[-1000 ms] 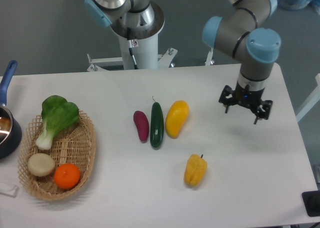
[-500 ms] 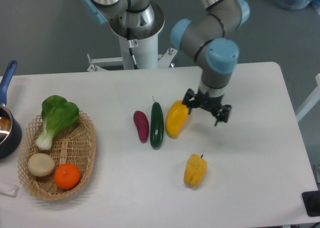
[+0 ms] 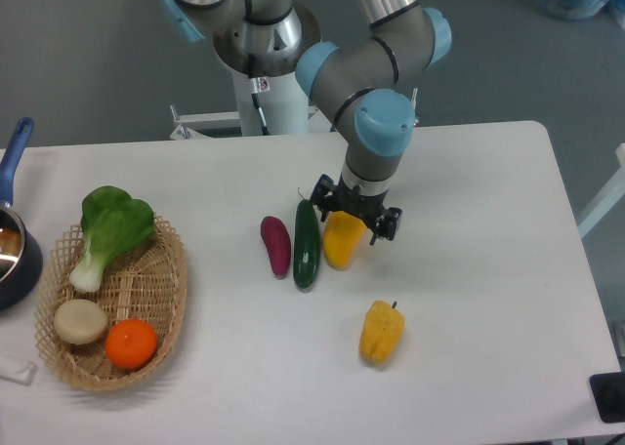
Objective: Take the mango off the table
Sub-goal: 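Move the open gripper over the yellow mango beside the cucumber, then lower the gripper around the yellow mango and close it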
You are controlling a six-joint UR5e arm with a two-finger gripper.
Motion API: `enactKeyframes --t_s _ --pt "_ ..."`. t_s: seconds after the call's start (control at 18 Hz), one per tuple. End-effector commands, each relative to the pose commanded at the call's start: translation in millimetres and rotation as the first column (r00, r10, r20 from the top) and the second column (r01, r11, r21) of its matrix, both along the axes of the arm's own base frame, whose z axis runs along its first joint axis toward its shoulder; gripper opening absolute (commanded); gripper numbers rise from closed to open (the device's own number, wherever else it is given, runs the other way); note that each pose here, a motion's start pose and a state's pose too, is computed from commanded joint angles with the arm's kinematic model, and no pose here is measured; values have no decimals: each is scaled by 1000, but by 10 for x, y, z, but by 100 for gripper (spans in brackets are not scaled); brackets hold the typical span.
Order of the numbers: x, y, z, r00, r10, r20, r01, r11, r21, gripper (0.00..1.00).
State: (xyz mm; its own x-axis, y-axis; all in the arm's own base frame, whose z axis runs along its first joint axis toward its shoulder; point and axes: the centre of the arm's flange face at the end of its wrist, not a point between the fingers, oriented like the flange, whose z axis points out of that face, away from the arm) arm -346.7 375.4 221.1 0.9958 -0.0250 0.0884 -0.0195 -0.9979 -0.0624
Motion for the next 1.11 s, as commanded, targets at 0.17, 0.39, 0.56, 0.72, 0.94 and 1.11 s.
enactKeyframes --t_s 0.17,0.39,0.56,0.72,0.94,1.11 --pt "14 13 -16 1000 1 1 -1 1000 -6 100" --pt "-6 12 -17 1000 3 -2 -3 1000 -8 100" --pt "-12 0 -71 1000 2 -3 -2 1000 -24 100" --pt "-30 -53 -115 1000 2 -14 -3 998 -63 100" --pt "-45 -54 -196 1000 4 -3 -4 997 -72 100" --pt "-48 -44 -283 1000 14 10 -13 997 -81 100"
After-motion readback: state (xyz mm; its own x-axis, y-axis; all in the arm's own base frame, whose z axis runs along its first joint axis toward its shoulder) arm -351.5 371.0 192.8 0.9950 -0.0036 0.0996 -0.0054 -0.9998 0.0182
